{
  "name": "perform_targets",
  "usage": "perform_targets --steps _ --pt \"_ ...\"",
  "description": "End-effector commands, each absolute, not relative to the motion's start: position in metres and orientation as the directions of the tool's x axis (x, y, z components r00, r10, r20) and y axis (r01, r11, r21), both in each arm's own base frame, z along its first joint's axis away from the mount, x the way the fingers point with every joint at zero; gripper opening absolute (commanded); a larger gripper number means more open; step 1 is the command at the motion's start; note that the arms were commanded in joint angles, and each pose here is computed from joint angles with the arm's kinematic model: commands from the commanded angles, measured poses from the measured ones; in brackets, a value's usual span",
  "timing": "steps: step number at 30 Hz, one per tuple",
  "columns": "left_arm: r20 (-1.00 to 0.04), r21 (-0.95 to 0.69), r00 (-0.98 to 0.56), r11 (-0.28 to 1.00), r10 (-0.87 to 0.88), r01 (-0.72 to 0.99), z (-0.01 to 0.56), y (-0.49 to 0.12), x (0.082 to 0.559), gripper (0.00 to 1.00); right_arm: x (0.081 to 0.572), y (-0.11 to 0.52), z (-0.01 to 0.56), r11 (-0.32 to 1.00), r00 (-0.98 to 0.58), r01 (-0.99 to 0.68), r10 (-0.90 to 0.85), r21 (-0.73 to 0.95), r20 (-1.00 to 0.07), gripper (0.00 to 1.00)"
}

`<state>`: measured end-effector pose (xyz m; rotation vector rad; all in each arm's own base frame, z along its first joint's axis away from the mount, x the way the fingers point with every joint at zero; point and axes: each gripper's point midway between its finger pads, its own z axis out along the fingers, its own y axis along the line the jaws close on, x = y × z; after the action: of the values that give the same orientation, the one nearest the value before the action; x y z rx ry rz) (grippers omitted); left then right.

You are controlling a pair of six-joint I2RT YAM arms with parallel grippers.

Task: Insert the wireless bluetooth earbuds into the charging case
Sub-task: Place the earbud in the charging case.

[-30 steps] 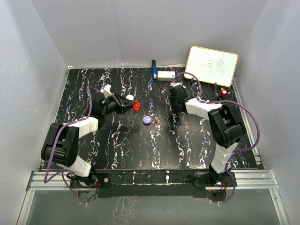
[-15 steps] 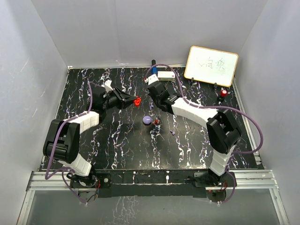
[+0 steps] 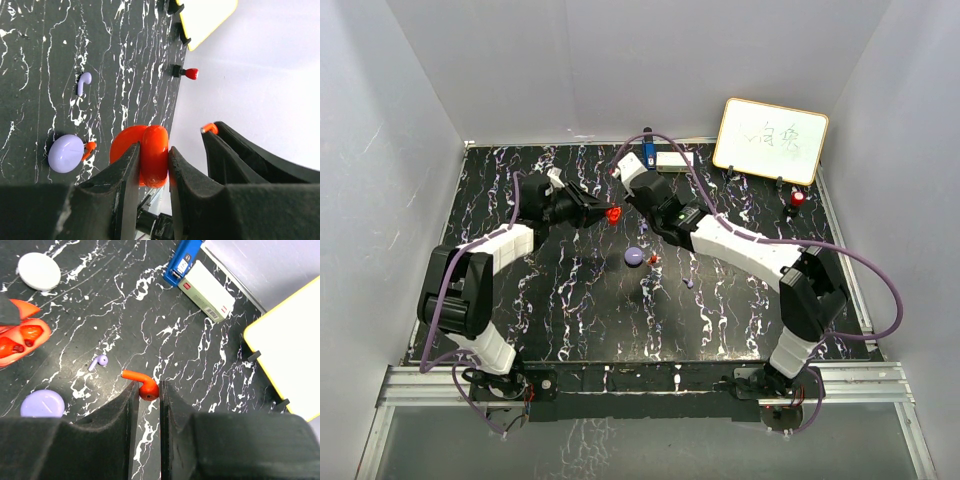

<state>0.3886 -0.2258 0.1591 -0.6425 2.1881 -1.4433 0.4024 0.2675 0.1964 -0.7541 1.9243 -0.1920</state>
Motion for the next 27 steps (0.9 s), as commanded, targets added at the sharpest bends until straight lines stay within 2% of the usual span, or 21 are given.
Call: perform_targets --steps 1,11,27 --pt "-0.072 -0.921 -0.803 0.35 -0.591 -0.174 0.166 -0.227 0.39 0.0 0.405 0.282 0.247 0.775 -0.129 -0.416 -0.569 -0.477 -0.812 0.0" --pt "-0.051 -0.913 -0.809 0.355 -0.585 -0.199 0.168 -0.234 0.394 0.0 0.399 0.305 0.26 0.658 0.056 -0.492 -0.629 -0.569 -0.776 0.0" --pt "-0.023 -0.915 -0.808 0.338 -0.589 -0.221 0.17 -0.238 0.395 0.0 0.391 0.338 0.24 0.539 0.141 -0.541 -0.699 -0.646 -0.701 0.0"
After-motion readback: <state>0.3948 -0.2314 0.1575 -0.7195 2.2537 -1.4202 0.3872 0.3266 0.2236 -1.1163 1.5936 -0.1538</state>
